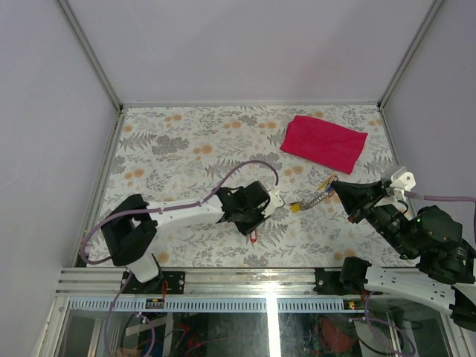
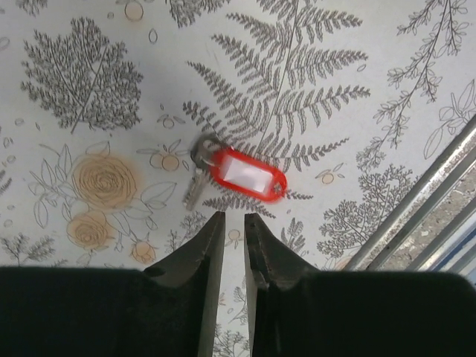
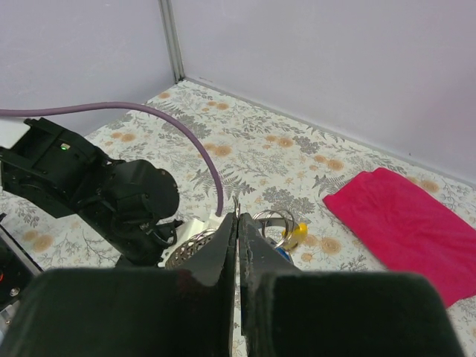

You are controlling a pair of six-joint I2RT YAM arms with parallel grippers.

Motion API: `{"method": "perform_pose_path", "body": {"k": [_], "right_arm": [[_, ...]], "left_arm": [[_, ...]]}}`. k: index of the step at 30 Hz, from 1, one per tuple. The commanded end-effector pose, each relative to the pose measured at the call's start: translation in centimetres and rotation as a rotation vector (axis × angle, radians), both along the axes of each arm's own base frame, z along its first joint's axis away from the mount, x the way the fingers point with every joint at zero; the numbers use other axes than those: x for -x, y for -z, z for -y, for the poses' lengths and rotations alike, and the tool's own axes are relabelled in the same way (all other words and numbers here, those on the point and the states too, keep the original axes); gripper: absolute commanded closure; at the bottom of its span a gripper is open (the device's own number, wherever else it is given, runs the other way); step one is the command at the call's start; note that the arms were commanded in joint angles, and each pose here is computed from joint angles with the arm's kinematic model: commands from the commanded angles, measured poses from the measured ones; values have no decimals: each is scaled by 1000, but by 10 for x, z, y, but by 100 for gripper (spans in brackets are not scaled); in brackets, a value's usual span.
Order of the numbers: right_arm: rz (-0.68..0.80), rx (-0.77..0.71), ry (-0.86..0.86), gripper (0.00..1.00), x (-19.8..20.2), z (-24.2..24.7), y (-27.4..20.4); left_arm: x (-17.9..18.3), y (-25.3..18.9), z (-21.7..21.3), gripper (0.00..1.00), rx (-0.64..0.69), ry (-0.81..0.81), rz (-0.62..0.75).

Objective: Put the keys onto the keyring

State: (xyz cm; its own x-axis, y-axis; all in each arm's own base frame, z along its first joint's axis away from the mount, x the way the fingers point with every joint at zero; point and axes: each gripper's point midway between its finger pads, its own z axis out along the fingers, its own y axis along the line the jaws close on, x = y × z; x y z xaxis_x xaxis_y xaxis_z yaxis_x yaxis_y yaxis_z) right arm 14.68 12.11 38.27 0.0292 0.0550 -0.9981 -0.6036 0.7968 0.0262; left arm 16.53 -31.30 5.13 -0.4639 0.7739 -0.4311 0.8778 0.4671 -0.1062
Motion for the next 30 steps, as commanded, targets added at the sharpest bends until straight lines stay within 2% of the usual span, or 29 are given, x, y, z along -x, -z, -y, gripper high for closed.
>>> {"method": "perform_pose_path", "body": {"k": [1, 9, 16, 23, 30], "right_arm": [[13, -52, 1, 100, -1, -4, -12], [7, -48, 2, 100, -2, -5, -9], [-9, -42, 9, 100, -3, -5, -5], [-17, -40, 12, 100, -3, -5, -3], [-22, -32, 14, 100, -3, -5, -2]], "left_arm": [[-2, -23, 8, 79, 131, -52, 49], [-11, -48, 3, 62, 293, -249, 122], [-26, -48, 17, 59, 354, -441, 95], [-44, -27, 21, 51, 295, -647, 108], [-45, -8, 28, 45, 233, -723, 156]]}}
